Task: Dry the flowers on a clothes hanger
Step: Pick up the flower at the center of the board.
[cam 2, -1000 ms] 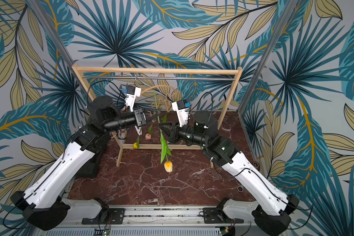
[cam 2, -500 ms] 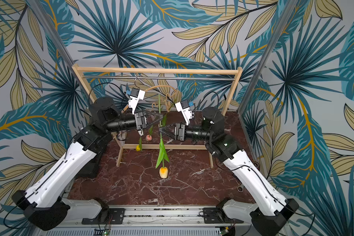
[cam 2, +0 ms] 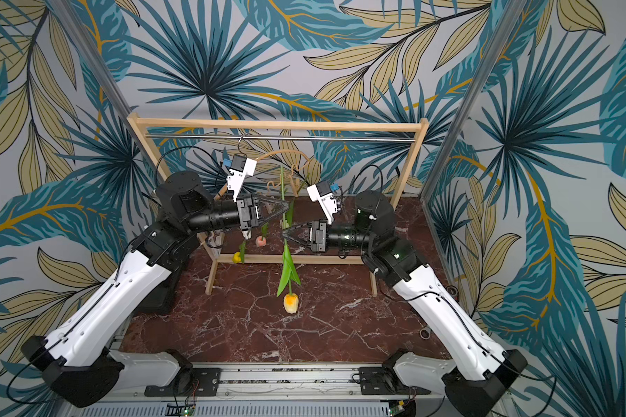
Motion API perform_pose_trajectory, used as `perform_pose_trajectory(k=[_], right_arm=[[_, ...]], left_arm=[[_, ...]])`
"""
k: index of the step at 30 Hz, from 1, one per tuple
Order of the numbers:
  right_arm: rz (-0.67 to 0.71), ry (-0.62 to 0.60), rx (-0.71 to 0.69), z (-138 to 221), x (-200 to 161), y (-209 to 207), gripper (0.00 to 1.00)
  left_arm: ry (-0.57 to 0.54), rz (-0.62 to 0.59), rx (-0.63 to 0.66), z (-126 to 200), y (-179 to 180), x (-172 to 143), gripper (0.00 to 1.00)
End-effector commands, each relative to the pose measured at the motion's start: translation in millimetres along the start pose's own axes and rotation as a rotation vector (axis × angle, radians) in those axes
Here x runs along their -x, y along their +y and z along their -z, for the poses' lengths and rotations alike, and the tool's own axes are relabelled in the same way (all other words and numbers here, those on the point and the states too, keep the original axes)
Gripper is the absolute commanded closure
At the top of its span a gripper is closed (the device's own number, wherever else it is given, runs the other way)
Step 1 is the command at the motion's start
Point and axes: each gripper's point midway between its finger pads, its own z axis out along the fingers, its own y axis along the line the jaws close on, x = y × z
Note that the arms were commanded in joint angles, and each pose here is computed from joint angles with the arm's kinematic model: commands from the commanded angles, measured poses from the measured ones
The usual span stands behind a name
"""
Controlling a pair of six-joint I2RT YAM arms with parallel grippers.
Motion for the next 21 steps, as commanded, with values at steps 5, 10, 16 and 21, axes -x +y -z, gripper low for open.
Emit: perform_pose_trajectory(k=[5,10,16,21], right_arm=[[0.000,0.015,-0.007,0,-5,-4,0.89],[0.005,0.024,-0.019,1,-8,-7,0.92],[0.017,0.009,-0.060,3,-7,-12,0.95],[0.035,-0.017,-0.173,9,-2,-27,0.98]], left_arm=[[-0.019,-0.016,-0.004,3,-1,2,1.00],[-0.030,-0.017,0.004,3,0,5,1.00],[-0.075,-0.033,0.032,6,3,11,0.62],[-0.144,-0.064,0.147,17,16,19,0.35]])
